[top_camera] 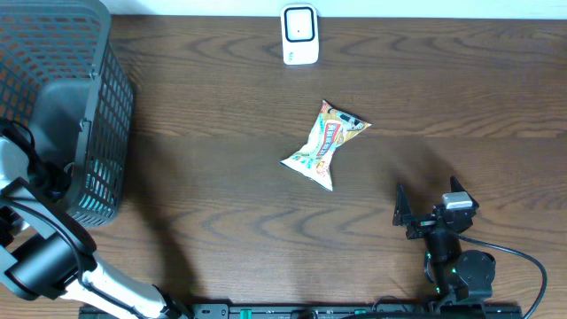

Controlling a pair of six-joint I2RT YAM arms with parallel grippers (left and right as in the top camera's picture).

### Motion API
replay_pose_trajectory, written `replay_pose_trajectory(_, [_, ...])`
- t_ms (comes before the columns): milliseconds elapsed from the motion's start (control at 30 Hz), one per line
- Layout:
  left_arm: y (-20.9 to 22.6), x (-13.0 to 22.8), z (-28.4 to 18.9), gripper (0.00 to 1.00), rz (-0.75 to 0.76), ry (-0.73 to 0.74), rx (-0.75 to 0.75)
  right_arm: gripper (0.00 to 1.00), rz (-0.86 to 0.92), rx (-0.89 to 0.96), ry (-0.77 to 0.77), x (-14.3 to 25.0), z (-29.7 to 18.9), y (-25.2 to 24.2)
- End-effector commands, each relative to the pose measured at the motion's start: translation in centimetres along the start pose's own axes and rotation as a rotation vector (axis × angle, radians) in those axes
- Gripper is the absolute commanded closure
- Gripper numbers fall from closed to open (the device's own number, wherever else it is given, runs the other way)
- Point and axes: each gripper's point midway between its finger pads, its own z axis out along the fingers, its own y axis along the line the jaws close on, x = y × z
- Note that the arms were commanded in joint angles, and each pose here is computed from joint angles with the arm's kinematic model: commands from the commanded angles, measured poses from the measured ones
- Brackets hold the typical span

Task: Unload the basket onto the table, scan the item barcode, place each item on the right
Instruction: 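Return the left gripper to the basket and grasp an orange Kleenex pack, then carry the orange Kleenex pack to the scanner and release it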

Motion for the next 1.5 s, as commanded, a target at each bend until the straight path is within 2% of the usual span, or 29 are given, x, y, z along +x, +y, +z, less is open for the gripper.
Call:
replay_pose_trajectory(0, [-0.8,0.9,1.4,0.43,0.065,0.033,0.04,0.01,-0.012,-0.003,0.0,0.0,0.0,0.1])
replay_pose_trajectory(33, [-0.9,0.9,1.5,0.43,0.064,0.031,0.041,0.01,-0.012,-0.003,0.0,0.0,0.0,0.1])
replay_pose_trajectory(100, [-0.9,0.8,1.5,0.54,0.063,0.027,0.041,0.01,-0.012,-0.003,0.0,0.0,0.0,0.1])
replay_pose_trajectory(167, [-0.9,0.7,1.5,0.77,0.062,0.024,0.042,0.01,-0.012,-0.003,0.0,0.0,0.0,0.1])
replay_pose_trajectory(233, [-0.9,0.6,1.4,0.92,0.06,0.02,0.042,0.01,-0.012,-0.003,0.0,0.0,0.0,0.1])
replay_pose_trajectory(367, [-0.8,-0.2,0.3,0.93,0.053,0.0,0.048,0.01,-0.012,-0.003,0.0,0.0,0.0,0.1])
replay_pose_trajectory(467, [-0.5,-1.5,-2.0,0.93,-0.005,-0.054,0.061,0.01,-0.012,-0.003,0.0,0.0,0.0,0.1])
replay_pose_trajectory(567, [0.0,-3.3,-5.9,0.93,-0.114,-0.167,0.095,0.01,-0.012,-0.003,0.0,0.0,0.0,0.1])
replay_pose_trajectory(633, [0.9,-5.1,-10.9,0.93,-0.234,-0.326,0.155,0.01,-0.012,-0.003,0.0,0.0,0.0,0.1])
replay_pose_trajectory(700, [1.6,-6.0,-16.4,0.93,-0.312,-0.492,0.247,0.01,-0.012,-0.003,0.0,0.0,0.0,0.1])
replay_pose_trajectory(833, [2.0,-6.0,-24.4,0.93,-0.325,-0.71,0.416,0.01,-0.012,-0.003,0.0,0.0,0.0,0.1])
replay_pose_trajectory(933, [-0.1,-4.5,-30.6,0.93,-0.287,-0.802,0.682,0.01,-0.012,-0.003,0.0,0.0,0.0,0.1])
replay_pose_trajectory(1000, [-3.7,-2.5,-35.3,0.93,-0.166,-0.821,0.942,0.01,-0.012,-0.003,0.0,0.0,0.0,0.1])
replay_pose_trajectory(1100, [-9.2,1.1,-39.6,0.93,0.061,-0.813,1.161,0.01,-0.012,-0.003,0.0,0.0,0.0,0.1])
replay_pose_trajectory(1133, [-11.2,2.6,-40.2,0.93,0.129,-0.795,1.189,0.01,-0.012,-0.003,0.0,0.0,0.0,0.1])
replay_pose_trajectory(1300, [-20.5,11.4,-40.5,0.93,0.581,-0.739,1.227,0.01,-0.012,-0.003,0.0,0.0,0.0,0.1])
replay_pose_trajectory(1467, [-27.5,18.1,-37.1,0.93,0.837,-0.684,1.092,0.01,-0.012,-0.003,0.0,0.0,0.0,0.1])
